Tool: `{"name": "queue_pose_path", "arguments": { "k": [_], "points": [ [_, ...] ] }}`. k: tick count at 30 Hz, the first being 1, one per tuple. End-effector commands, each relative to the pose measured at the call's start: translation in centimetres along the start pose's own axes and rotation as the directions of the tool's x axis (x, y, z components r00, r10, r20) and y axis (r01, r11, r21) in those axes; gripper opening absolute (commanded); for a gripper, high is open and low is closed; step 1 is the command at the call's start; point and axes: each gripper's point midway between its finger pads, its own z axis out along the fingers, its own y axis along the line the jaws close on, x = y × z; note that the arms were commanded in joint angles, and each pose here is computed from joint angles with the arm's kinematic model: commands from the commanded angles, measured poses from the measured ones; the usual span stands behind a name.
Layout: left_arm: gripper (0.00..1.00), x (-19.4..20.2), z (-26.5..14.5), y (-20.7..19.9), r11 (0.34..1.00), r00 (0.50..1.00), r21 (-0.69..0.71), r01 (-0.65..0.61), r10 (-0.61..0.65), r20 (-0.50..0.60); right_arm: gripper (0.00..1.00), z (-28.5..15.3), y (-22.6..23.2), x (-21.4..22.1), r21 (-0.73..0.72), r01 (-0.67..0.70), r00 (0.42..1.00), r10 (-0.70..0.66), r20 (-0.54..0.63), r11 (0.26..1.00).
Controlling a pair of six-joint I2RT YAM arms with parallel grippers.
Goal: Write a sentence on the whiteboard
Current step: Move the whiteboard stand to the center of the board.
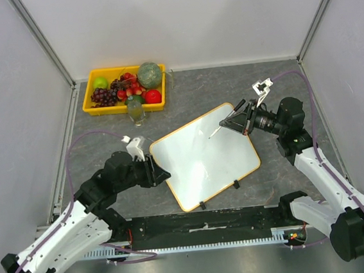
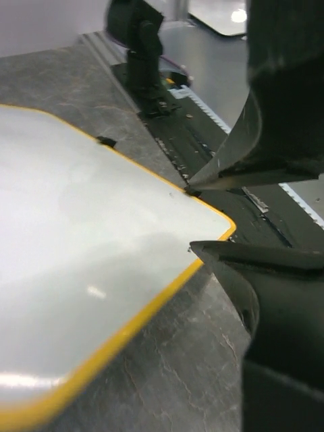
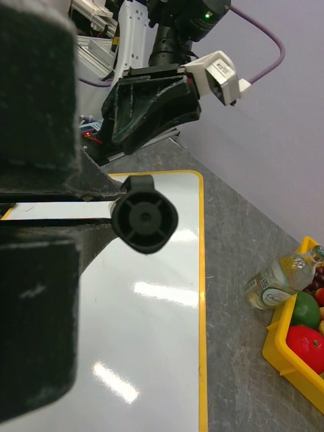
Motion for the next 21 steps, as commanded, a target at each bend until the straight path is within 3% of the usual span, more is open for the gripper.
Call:
{"name": "queue_pose_path", "arguments": {
  "k": [1,8,11,21],
  "points": [
    [0.34,1.0,1.4,-4.6,0.979,0.989,0.16,-0.129,0.138,-0.046,0.0,0.2,0.9,-2.1,-0.013,0.048,0.998,-0.048,0.04,0.999],
    [0.02,8.8,6.6,-9.2,0.92,0.901,0.215,-0.326,0.372,-0.225,0.0,0.2,0.2,-1.9,0.012,0.034,0.999,-0.035,0.035,0.999],
    [0.02,11.6,8.1,-9.9,0.904,0.877,0.231,-0.36,0.413,-0.248,0.0,0.3,0.0,-1.9,0.03,0.032,0.999,-0.033,0.035,0.999],
    [0.02,16.2,10.7,-6.6,0.902,0.864,0.117,-0.415,0.431,-0.259,0.0,0.2,-0.9,-2.0,0.076,0.023,0.999,-0.027,0.04,0.997]
  ]
}}
